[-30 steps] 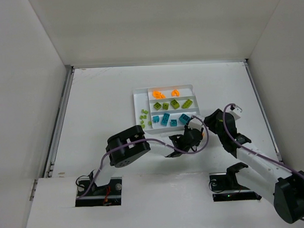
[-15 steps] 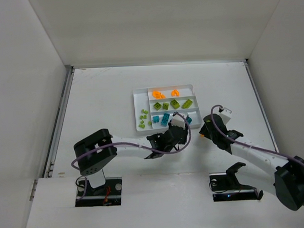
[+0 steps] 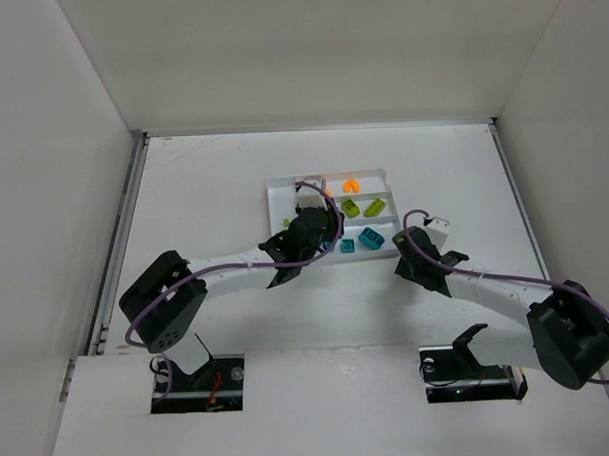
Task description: Sort the legos into containers by color
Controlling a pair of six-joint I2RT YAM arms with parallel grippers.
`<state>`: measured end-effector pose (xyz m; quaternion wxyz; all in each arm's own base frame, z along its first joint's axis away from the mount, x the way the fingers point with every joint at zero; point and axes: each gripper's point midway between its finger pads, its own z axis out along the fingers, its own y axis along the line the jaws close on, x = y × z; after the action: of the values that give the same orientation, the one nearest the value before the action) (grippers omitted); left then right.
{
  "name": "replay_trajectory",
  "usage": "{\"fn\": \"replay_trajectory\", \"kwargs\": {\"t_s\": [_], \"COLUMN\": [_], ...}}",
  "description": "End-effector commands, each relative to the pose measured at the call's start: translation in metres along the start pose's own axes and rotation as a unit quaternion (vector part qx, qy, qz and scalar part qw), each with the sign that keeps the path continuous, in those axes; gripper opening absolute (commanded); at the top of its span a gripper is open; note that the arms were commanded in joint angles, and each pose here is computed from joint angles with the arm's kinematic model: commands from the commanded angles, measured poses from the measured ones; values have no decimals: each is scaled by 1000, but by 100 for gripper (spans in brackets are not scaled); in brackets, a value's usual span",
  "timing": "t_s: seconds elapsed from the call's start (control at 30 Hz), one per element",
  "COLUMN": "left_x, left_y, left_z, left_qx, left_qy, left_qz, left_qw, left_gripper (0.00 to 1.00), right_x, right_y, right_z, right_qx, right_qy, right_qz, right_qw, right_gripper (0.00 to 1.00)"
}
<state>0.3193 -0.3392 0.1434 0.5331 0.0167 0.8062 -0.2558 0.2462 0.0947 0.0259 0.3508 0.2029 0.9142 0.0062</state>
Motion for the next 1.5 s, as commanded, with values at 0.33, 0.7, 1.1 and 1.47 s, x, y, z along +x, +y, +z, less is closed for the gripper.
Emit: {"fn": "replay_trajectory", "kwargs": {"t_s": [0.33, 0.7, 1.1, 1.47], "left_x": [-62, -64, -43, -45], "left_y": [27, 46, 21, 33], "left_z": [69, 101, 73, 31], "left_qx": [-26, -46, -15, -11], "left_qy": [-50, -38, -23, -30], "left_qz": [-76, -71, -55, -51], "left_qw": [995, 996, 998, 998], "left_gripper": [19, 19, 19, 20], "right_x": [-14, -13, -49, -132], "right_y": [18, 18, 36, 117], "right_z": [-3, -5, -41, -40], "right_qx": [-19, -25, -90, -178], "right_qy": [-7, -8, -56, -98], "right_qz": [-21, -20, 16, 19], "right_qw": [1000, 999, 994, 979], "right_gripper": [28, 20, 19, 19]}}
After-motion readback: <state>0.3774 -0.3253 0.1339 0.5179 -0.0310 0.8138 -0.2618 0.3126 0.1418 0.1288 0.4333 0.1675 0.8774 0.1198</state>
